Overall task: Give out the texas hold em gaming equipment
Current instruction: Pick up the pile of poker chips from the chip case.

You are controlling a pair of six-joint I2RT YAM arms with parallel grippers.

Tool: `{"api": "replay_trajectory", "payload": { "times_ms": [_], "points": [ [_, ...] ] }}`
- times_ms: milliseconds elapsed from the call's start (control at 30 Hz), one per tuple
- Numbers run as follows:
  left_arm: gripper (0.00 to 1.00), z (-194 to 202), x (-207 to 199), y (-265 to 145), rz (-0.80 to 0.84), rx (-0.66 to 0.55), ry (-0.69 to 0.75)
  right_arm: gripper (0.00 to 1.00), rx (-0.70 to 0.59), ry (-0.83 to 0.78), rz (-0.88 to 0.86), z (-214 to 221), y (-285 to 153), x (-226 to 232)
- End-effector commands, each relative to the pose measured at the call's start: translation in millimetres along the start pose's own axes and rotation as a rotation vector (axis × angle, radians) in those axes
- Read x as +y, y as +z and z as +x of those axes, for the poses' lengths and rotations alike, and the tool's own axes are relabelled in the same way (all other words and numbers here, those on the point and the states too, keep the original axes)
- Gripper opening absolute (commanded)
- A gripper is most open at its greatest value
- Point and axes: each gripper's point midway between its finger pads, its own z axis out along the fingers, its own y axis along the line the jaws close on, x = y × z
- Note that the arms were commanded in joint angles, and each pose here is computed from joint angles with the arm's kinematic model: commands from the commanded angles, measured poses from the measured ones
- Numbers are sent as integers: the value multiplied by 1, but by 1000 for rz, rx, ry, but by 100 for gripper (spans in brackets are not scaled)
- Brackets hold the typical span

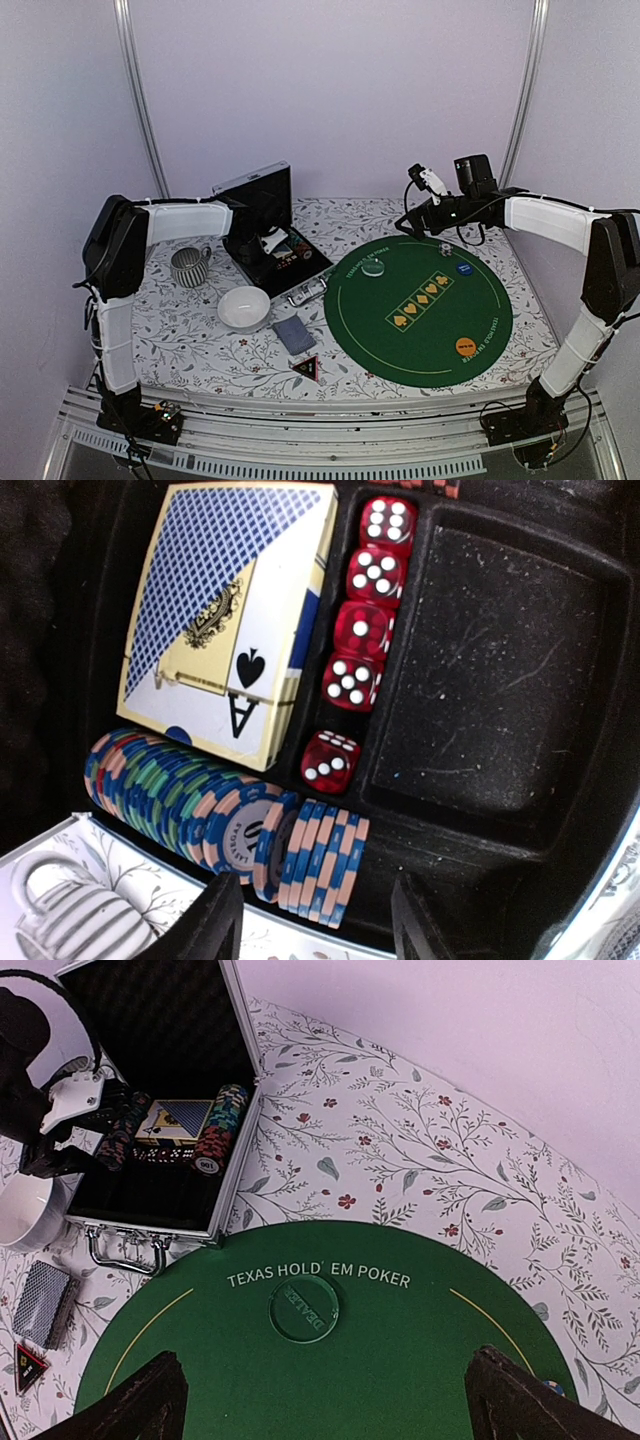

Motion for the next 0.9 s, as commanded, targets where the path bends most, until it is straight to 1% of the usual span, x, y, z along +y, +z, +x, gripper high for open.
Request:
{"api": "replay_trajectory", "payload": {
  "times_ms": [0, 200, 300, 433, 700, 867],
  "points": [
    [54, -5, -3, -4, 3, -21, 13, 99, -8, 7, -19, -5, -4, 4],
    [59, -9, 3, -8, 2, -36, 7, 99, -4, 8, -19, -3, -4, 3],
    [60, -7, 5, -2, 40, -24, -21, 99, -2, 10, -20, -3, -3, 4],
    [53, -1, -1, 7, 90, 6, -19, 99, -8, 7, -17, -6, -6, 4],
    [52, -1, 3, 17, 104, 18, -32, 99, -3, 8, -14, -4, -7, 4],
    [42, 0, 7, 19, 111, 33, -52, 99, -4, 7, -14, -4, -7, 5]
  ]
}}
